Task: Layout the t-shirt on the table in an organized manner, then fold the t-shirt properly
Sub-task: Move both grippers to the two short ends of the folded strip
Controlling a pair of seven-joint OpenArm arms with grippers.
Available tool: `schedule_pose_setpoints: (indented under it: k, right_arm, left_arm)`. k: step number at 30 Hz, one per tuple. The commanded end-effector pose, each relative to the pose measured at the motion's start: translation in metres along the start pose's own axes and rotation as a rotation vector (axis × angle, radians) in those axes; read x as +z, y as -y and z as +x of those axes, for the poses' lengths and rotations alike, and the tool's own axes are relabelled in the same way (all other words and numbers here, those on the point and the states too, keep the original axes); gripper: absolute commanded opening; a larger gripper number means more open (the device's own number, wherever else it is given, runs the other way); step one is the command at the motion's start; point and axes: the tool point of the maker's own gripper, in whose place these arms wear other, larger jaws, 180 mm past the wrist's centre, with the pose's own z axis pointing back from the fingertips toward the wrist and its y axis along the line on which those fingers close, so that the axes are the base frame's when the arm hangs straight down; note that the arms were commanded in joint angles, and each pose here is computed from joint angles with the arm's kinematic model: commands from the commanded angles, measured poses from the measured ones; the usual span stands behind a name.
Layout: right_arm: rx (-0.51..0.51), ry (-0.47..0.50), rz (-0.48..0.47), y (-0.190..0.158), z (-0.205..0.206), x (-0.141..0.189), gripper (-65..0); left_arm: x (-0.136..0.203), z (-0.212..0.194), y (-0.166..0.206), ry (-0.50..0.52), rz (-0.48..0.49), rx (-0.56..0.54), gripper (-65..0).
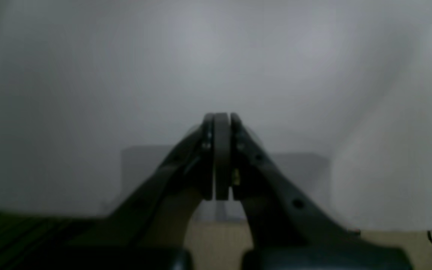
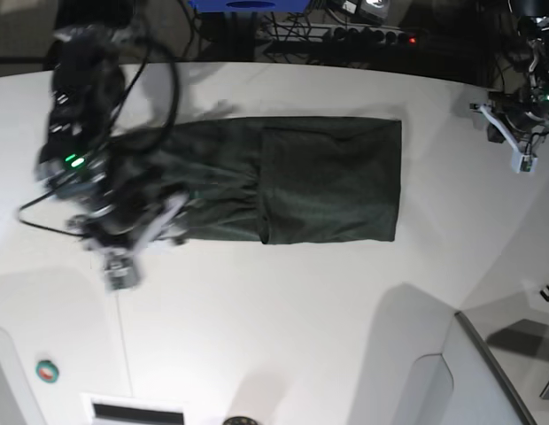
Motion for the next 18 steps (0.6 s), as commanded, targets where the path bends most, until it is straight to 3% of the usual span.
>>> schedule_pose_setpoints:
  k: [1,5,11,15,18]
  right_arm:
    - [-0.038,0.004,0.014,0.012,0.007,-0.001,-19.2]
    - [-0.134,-0.070,0.138,0.060,-0.003,-0.004,-17.7]
    - [-0.316,-0.094,0.290,0.114,-0.032,-0.018,-17.6]
    - [-0.443,-0.149,0.369,0.122,-0.061,-0.032,-17.6]
    - [-0.447,-0.193,0.403,0.111,-0.072,-0.041,-17.6]
  left_arm:
    - [0.003,0.020,-0.009,0.050,0.015,-0.015,-65.0]
    - [-0.006,0.036,0.013,0.079,-0.027,-0.021,-65.0]
    - [-0.012,0.056,0.025,0.121,-0.047,-0.004,-65.0]
    - [-0.014,0.066,0.026,0.140,-0.049,0.003,-65.0]
    - [-0.017,0.074,0.032,0.157,-0.059,0.017,-65.0]
